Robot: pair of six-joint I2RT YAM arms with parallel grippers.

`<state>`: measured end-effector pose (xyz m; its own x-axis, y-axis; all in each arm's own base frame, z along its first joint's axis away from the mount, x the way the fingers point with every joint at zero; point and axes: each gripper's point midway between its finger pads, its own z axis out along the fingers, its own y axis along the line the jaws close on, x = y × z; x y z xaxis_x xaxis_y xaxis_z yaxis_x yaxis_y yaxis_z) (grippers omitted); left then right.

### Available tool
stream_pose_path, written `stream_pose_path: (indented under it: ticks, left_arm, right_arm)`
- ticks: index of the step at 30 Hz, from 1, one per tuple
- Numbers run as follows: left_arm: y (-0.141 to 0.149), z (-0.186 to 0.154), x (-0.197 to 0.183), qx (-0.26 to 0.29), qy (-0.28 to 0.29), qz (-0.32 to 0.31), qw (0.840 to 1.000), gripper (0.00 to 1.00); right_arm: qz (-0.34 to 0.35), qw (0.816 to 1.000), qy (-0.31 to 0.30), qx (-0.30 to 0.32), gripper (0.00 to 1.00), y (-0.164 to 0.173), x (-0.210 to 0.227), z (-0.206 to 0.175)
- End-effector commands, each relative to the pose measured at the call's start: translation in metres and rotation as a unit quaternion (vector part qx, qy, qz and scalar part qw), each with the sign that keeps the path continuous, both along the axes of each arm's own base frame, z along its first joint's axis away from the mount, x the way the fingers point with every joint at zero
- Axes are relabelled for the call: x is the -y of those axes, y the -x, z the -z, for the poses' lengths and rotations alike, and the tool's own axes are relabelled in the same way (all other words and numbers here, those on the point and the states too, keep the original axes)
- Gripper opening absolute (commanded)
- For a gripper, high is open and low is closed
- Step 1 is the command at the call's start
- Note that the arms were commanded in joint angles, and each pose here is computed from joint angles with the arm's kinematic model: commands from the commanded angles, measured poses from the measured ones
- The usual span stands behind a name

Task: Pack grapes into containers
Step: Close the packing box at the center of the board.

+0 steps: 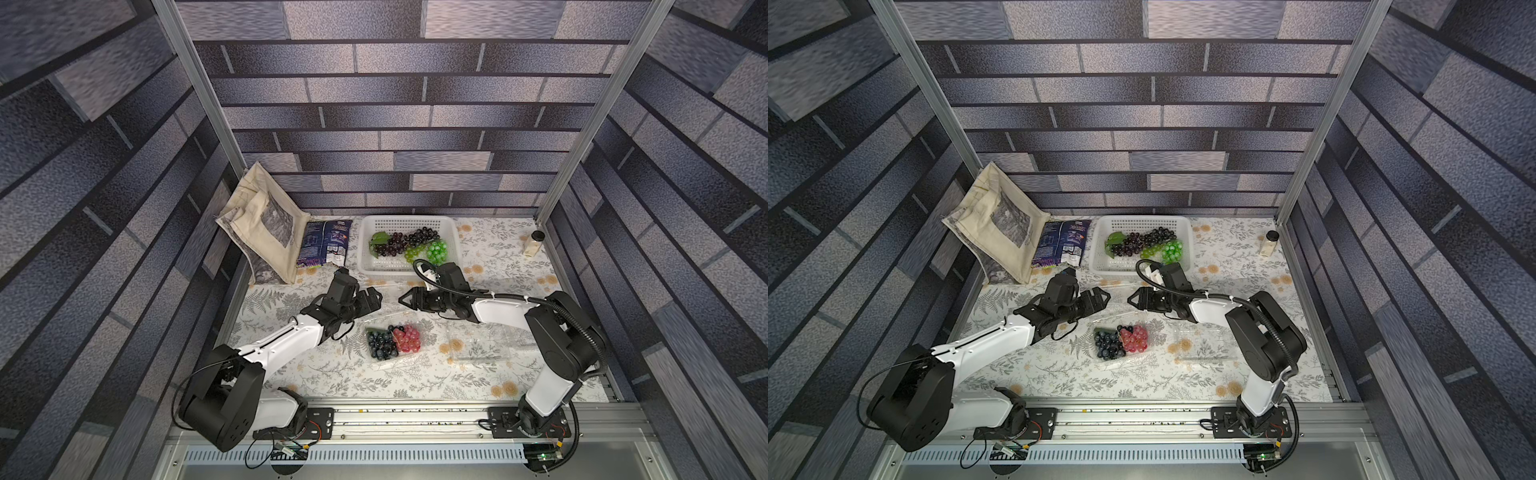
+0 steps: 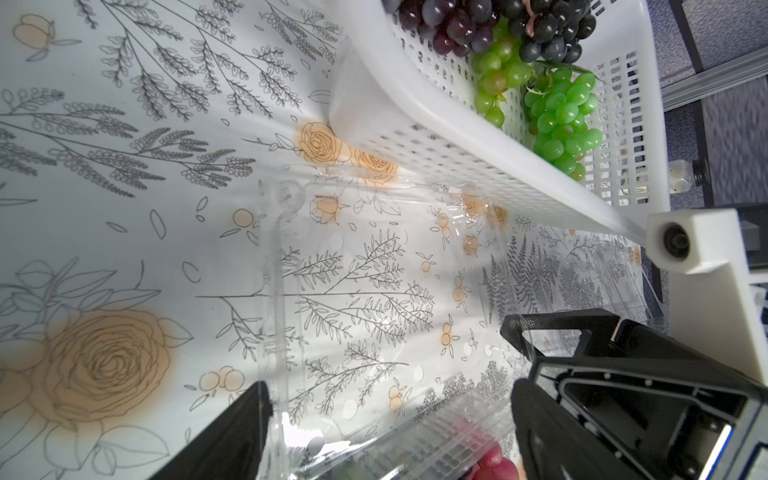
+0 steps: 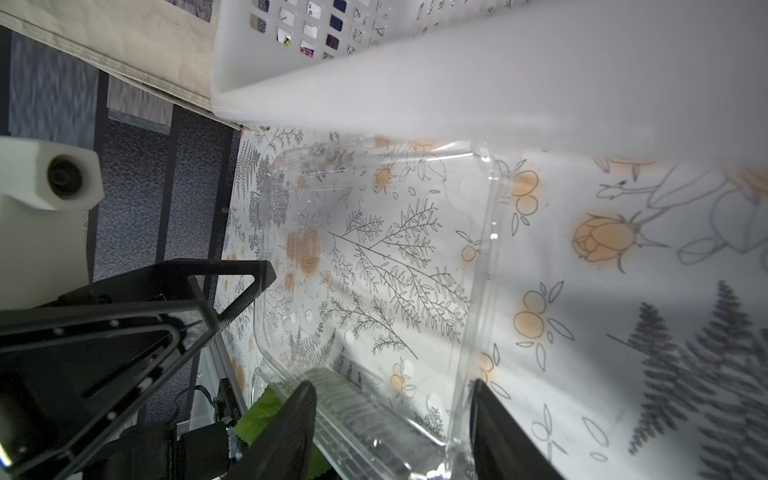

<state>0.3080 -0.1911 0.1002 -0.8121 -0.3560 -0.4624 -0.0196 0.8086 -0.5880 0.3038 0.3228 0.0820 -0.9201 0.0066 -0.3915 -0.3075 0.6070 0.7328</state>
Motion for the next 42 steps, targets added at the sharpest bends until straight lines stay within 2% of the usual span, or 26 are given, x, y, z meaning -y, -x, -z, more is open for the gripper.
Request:
stream_pose_path:
  ticks: [1,18,30,42]
  left_arm:
    - [0.008,-0.001,0.001,-0.002,0.0,0.004,1.0,0.92]
    - [0.023,-0.007,-0.007,0.006,-0.003,-0.001,1.0,0.93]
    - [0.02,-0.016,-0.006,0.016,-0.008,0.005,1.0,0.93]
    - [0.037,-0.004,-0.014,0.006,-0.009,-0.005,1.0,0.93]
  right_arm:
    - [-0.02,0.999,-0.035,0.021,0.59,0.007,-0.012,-0.023]
    - [-0.026,0.998,-0.033,0.036,0.59,0.026,-0.017,-0.036]
    - [-0.032,0.998,-0.029,0.052,0.59,0.023,-0.021,-0.048]
    - [-0.039,0.998,-0.02,0.034,0.59,0.033,-0.029,-0.029]
